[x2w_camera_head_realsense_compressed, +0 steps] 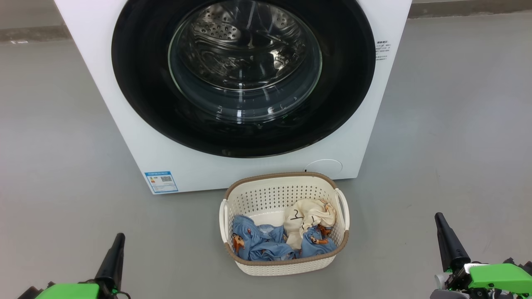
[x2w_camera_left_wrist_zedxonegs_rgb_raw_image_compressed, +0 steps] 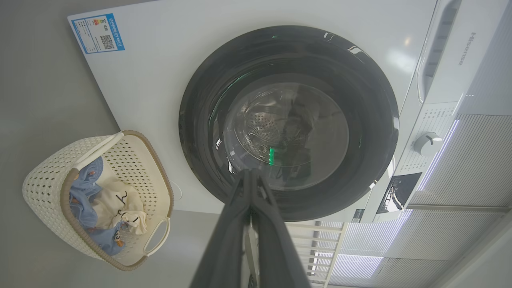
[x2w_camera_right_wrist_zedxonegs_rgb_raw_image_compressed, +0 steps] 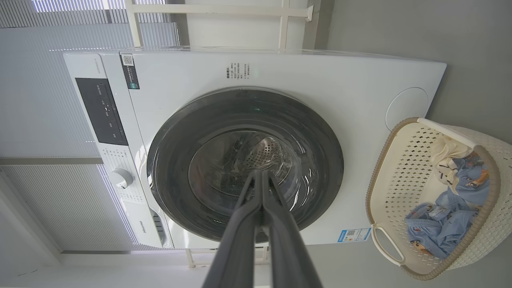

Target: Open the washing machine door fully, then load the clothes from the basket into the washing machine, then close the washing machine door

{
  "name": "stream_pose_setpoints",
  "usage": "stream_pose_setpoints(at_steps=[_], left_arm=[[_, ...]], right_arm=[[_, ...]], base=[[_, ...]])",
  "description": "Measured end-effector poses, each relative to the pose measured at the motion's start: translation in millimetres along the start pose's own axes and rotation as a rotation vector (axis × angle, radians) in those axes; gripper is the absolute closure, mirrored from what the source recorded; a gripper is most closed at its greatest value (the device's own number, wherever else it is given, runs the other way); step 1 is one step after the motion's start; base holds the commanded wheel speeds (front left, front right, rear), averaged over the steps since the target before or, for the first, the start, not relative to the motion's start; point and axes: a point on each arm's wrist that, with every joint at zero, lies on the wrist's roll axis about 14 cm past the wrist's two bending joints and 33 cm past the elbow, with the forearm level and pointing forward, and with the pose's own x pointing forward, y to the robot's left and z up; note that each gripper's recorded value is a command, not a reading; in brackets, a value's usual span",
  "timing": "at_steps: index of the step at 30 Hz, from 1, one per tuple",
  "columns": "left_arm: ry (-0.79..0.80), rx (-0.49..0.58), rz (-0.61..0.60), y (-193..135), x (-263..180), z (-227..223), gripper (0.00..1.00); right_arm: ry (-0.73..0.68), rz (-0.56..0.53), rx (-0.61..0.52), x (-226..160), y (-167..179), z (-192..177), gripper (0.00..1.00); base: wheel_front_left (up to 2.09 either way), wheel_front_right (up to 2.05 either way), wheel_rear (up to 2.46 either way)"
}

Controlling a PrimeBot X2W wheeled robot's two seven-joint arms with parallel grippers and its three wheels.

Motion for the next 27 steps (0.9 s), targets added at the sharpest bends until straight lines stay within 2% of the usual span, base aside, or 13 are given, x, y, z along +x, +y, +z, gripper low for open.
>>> stream_pose_setpoints(at_steps=[15,16,22,27], left_arm=[[0.0,-0.001,0.001,0.5,-0.1,-0.1,1.0],[0.0,-0.004,0.012,3.9,-1.2,-0.9,0.0],[0.004,-0.03,0.096,33.0,-14.1,-8.7,0.0],[-0.004,-0.027,0.093,31.8,-13.7,-8.6,0.0]], right_arm=[[0.0,-0.002,0.001,-0.1,-0.6,0.0,1.0],[-0.002,-0.012,0.002,-1.2,-4.1,0.1,0.0],[-0.008,-0.097,0.018,-14.5,-33.0,-1.6,0.0],[-0.019,-0.088,0.006,-14.3,-30.1,0.2,0.0]], base=[[0.0,0.0,0.0],[0.0,0.0,0.0],[0.0,0.0,0.0],[0.0,0.0,0.0]])
